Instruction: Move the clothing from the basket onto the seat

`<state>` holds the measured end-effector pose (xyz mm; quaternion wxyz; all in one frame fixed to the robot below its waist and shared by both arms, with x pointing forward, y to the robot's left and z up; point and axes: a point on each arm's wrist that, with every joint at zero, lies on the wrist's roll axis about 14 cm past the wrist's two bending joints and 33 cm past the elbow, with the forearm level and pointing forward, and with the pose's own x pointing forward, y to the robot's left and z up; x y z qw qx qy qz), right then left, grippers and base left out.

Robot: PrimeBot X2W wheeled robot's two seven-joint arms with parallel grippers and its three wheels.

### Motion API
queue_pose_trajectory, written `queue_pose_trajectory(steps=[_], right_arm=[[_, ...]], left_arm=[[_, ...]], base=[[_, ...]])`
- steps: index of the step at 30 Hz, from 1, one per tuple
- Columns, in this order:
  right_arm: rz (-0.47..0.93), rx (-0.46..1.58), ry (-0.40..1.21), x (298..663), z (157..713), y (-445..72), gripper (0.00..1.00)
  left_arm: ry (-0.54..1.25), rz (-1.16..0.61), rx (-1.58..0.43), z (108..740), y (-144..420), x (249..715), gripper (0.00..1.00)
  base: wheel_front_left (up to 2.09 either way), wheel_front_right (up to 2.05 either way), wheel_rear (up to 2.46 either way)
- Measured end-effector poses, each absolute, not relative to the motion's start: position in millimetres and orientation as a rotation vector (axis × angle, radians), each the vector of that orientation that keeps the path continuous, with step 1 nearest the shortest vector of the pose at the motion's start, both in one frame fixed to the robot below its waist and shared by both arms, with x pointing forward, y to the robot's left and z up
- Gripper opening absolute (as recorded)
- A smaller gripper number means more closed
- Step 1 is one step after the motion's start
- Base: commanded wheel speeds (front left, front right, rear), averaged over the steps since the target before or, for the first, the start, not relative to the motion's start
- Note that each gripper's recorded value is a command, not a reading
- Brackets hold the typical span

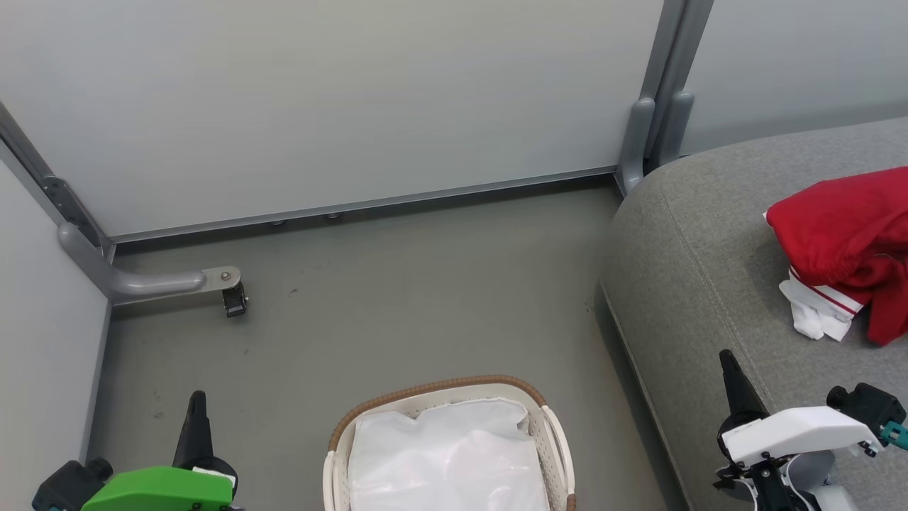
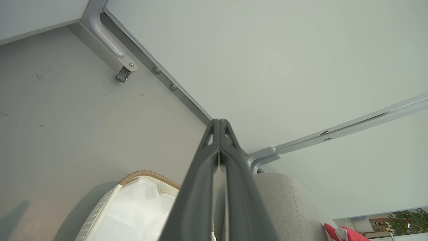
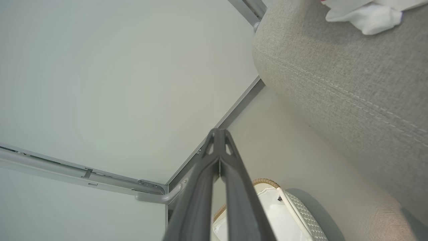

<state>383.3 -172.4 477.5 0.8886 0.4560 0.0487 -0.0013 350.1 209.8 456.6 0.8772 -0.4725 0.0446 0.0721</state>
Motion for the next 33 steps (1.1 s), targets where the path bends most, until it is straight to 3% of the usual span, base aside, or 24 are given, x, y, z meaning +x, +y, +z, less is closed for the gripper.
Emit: queue_pose_trajectory(steps=[33], right_arm=[[-0.023, 1.278, 0.065, 387.1, 490.0, -186.3, 0.00]], left_arm=[[0.051, 0.102, -1.298, 477.6, 206.1, 369.3, 0.00]], base=[[0.00, 0.00, 0.00]])
